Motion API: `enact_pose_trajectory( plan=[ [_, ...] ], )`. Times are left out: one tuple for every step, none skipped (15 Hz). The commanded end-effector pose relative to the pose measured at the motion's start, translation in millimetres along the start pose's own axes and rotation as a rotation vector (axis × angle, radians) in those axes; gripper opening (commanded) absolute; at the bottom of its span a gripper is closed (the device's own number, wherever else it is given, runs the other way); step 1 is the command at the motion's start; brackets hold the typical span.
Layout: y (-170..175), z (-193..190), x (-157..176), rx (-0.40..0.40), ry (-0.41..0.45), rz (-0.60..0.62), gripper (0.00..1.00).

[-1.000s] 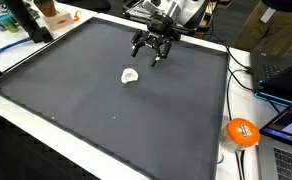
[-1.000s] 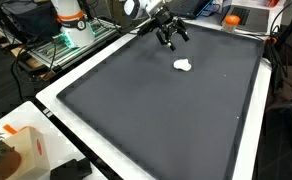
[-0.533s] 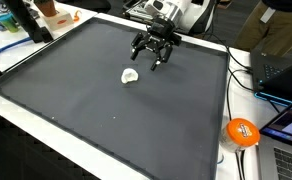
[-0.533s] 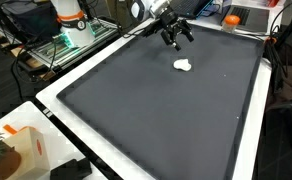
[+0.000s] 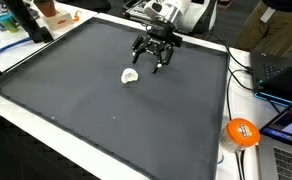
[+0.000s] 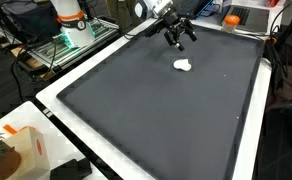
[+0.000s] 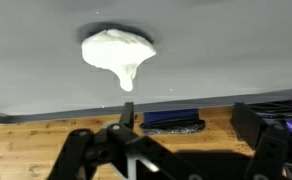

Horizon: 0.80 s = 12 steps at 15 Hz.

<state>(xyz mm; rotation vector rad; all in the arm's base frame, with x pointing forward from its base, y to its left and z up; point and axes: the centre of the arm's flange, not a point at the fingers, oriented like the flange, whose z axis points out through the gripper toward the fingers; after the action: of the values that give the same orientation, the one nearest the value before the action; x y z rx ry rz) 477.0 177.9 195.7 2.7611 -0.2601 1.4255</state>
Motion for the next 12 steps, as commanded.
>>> enact_pose_trajectory(
  plan=[
    [10,-29,29,0.026,-0.105,0.032,1.00],
    [12,-33,38,0.022,-0.126,0.038,1.00],
    [14,-38,51,0.008,-0.170,0.040,1.00],
    [16,-40,64,-0.007,-0.238,0.035,1.00],
    [18,-42,80,-0.003,-0.287,0.032,1.00],
    [20,-46,95,0.009,-0.342,0.022,1.00],
    [24,-51,110,0.019,-0.396,0.013,1.00],
    [28,-55,123,0.035,-0.446,0.004,1.00],
    [35,-55,129,0.050,-0.493,-0.005,1.00],
    [44,-53,133,0.064,-0.541,-0.013,1.00],
    [54,-48,135,0.078,-0.584,-0.020,1.00],
    [62,-43,133,0.088,-0.630,-0.040,1.00]
  ],
)
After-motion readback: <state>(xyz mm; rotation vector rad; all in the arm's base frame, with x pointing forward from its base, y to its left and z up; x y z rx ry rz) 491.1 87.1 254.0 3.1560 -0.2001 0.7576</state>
